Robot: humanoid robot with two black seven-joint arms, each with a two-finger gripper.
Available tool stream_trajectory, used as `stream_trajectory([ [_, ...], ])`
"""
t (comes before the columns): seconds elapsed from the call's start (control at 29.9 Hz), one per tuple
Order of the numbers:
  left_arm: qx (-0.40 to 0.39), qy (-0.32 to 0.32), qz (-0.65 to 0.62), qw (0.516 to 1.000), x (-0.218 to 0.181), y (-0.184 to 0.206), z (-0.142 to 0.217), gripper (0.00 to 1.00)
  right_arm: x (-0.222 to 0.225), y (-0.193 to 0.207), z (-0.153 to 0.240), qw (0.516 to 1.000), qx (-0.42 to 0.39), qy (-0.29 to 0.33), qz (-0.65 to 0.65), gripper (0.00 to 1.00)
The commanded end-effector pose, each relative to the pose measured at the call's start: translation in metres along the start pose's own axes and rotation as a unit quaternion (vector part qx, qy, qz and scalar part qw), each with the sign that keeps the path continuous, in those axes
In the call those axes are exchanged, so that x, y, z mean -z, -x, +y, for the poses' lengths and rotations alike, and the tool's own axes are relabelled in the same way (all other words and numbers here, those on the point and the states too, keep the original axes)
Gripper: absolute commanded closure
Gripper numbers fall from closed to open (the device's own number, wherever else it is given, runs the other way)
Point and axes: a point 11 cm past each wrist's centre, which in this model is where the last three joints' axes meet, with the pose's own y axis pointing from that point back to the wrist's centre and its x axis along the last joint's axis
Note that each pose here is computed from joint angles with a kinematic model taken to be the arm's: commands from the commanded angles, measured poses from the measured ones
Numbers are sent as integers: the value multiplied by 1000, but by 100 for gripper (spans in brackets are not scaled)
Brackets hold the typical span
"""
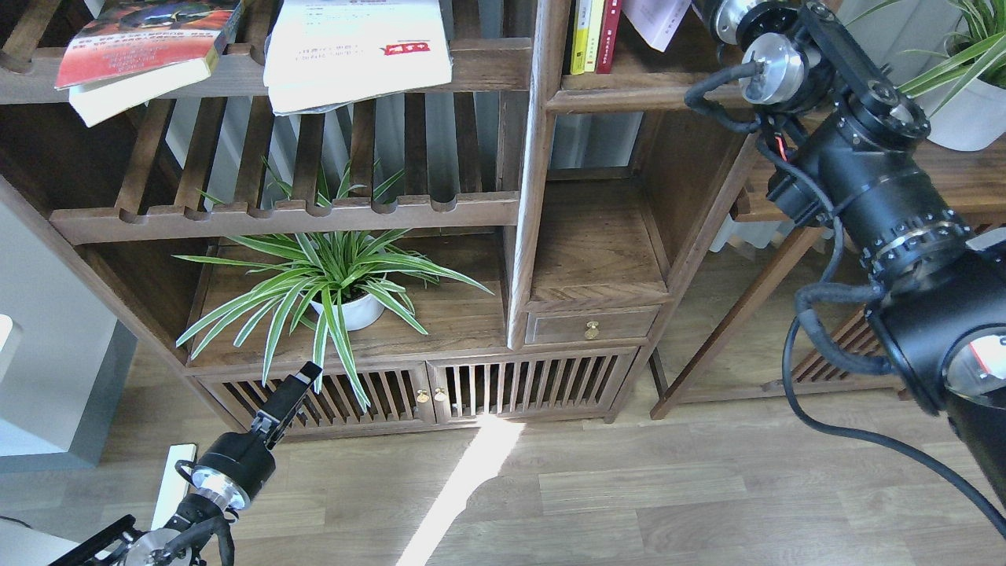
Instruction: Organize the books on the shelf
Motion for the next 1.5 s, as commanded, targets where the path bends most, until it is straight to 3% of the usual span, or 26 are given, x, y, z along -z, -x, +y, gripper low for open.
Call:
stream_trajectory([
  [0.0,-1,2,0,1000,-2,0,0,2,-3,-3,0,1000,-5,-5,0,96],
  [0.5,1,-2,3,1000,3,1,-1,2,-14,-5,0,1000,-14,-4,1,92],
  [0.87,2,-3,3,1000,4,2,-2,2,-19,8,-2,1000,-3,0,3,80],
  [1.34,2,-4,3,1000,4,2,-2,2,-24,15,-2,1000,-8,9,2,54],
  [1.47,3,-5,3,1000,4,2,-2,2,-22,19,-2,1000,-13,6,13,52],
])
